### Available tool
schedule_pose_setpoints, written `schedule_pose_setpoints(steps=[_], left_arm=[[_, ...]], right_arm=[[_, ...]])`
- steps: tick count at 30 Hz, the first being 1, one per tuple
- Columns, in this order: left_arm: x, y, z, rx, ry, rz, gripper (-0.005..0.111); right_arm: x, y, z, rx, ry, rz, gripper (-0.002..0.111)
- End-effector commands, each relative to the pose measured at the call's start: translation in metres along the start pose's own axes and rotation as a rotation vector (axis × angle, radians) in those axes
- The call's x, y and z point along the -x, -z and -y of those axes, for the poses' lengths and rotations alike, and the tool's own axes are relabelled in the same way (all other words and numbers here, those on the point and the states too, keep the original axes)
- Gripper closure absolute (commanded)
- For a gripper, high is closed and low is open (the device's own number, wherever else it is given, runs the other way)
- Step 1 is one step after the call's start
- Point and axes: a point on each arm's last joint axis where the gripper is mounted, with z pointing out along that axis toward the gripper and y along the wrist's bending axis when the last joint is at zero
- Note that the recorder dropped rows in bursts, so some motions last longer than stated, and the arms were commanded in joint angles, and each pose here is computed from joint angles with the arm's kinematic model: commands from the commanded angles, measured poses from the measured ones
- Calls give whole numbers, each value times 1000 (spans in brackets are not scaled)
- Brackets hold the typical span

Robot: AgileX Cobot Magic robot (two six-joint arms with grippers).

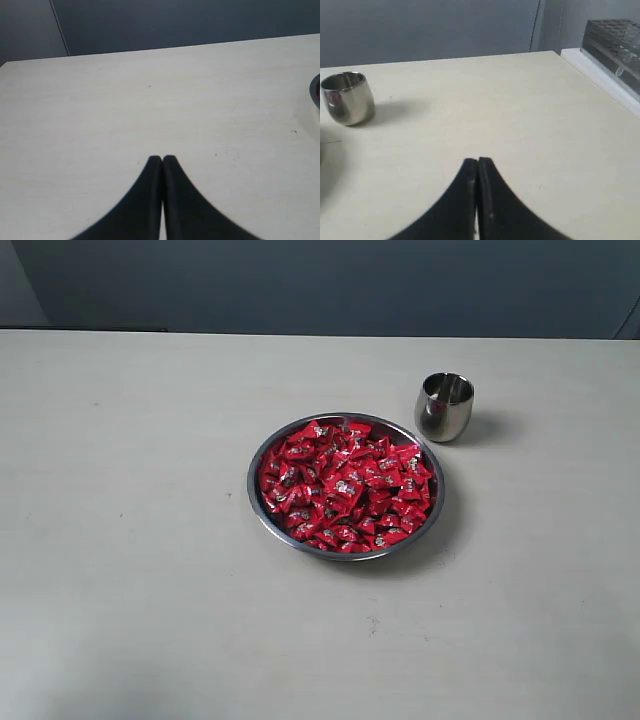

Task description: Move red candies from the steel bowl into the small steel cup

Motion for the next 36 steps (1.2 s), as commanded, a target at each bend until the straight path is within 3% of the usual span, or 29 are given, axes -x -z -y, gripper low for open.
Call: schedule_pose_setpoints(steps=[1,7,20,28,33,36], left_arm=[[4,1,0,1,1,21,106],[4,1,0,1,1,21,106],[4,1,0,1,1,21,106],[4,1,0,1,1,21,106],[4,1,0,1,1,21,106],[4,1,0,1,1,21,106]], right_arm=[[3,0,0,6,-10,46,109],[18,2,-1,19,-62,215,109],[21,3,-1,15,-49,249,109],[40,10,0,10,-54,476,109],[49,15,5,26,-267,597,109],[53,18,7,21,-306,654,109]])
